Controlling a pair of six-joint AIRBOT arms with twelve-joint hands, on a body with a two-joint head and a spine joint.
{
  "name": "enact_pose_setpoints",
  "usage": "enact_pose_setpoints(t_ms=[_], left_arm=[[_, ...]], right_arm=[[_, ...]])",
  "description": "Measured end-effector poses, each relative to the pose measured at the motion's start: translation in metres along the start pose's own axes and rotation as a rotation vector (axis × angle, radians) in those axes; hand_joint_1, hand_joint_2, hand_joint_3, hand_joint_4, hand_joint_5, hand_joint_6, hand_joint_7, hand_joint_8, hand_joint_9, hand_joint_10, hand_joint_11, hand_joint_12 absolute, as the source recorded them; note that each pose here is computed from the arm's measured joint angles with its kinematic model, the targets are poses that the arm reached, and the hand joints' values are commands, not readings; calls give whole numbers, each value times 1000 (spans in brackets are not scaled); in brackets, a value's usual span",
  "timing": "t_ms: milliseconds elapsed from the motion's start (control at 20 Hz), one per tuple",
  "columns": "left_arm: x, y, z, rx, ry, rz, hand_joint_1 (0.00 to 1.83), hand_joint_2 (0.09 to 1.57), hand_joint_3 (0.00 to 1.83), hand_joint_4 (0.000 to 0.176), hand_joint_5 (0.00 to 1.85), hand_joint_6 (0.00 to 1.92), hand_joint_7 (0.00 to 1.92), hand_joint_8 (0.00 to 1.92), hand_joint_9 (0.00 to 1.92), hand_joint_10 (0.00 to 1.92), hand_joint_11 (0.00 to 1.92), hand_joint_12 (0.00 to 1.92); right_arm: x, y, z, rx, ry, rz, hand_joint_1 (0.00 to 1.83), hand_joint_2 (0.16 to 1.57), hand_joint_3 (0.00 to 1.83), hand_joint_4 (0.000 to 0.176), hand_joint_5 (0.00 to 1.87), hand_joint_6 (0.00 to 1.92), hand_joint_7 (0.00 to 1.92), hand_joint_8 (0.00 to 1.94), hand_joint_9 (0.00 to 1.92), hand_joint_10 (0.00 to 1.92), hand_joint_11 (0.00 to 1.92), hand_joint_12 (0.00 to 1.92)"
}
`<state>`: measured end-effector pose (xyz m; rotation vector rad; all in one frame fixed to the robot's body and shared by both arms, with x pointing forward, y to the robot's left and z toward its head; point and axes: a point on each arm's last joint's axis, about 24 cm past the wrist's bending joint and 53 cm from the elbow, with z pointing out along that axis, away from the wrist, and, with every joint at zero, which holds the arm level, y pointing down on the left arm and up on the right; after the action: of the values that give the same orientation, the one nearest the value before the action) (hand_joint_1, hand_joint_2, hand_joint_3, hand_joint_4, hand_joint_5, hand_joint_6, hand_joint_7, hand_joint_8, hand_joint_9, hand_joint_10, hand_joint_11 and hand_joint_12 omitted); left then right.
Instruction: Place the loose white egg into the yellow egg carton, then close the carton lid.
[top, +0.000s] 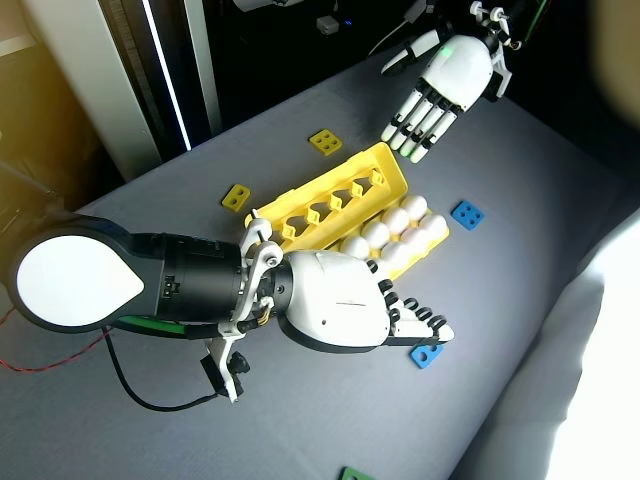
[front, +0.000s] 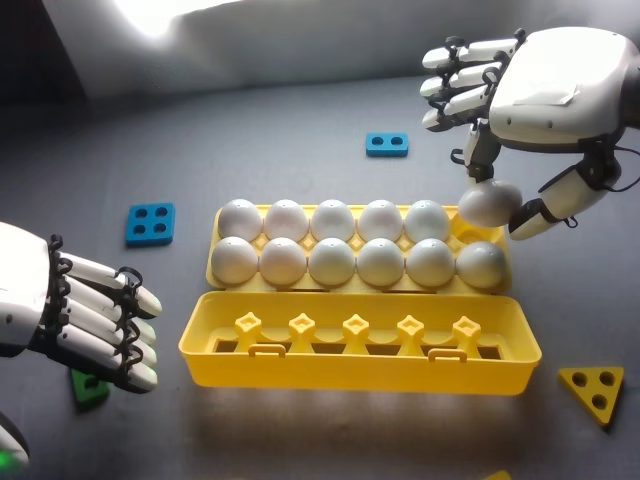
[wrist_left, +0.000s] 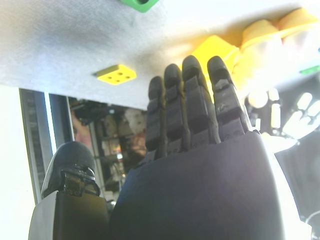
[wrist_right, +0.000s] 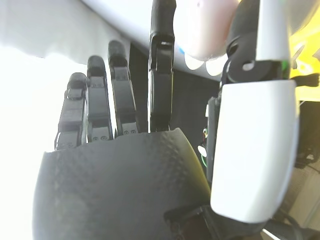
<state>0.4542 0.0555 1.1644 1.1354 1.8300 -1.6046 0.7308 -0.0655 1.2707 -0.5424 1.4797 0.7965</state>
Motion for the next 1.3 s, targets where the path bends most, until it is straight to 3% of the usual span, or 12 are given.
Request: enact_pose_setpoints(t_ms=[800, 900, 950, 1050, 1300], left_arm=[[-1, 0, 0, 1, -2, 0, 0, 1183, 0, 0, 289, 7, 315, 7, 263, 5, 0, 253], [-1, -1, 1, 2, -2, 0, 0, 1183, 0, 0, 289, 6, 318, 7, 265, 5, 0, 250], [-1, -1, 1, 2, -1, 1, 0, 1182, 0, 0, 287, 3, 312, 3, 255, 1, 0, 236], [-1, -1, 1, 0, -3, 0, 0, 1181, 0, 0, 291, 1, 319, 3, 265, 3, 0, 265], [-1, 0, 1, 0, -2, 0, 0, 1182, 0, 0, 286, 0, 319, 0, 273, 1, 0, 259]], right_arm=[[11, 4, 3, -5, 20, 3, 1101, 982, 2, 176, 1310, 415, 368, 3, 183, 2, 0, 0], [11, 4, 3, -4, 18, 2, 1080, 1008, 3, 176, 1216, 570, 366, 5, 165, 2, 0, 0], [10, 5, 3, -5, 16, 2, 900, 928, 0, 158, 1090, 294, 361, 1, 168, 2, 0, 0], [8, 6, 4, -3, 6, 11, 725, 890, 0, 175, 946, 52, 292, 0, 119, 0, 0, 0], [9, 5, 4, 2, 8, 5, 581, 820, 0, 176, 668, 0, 208, 2, 84, 2, 0, 0]])
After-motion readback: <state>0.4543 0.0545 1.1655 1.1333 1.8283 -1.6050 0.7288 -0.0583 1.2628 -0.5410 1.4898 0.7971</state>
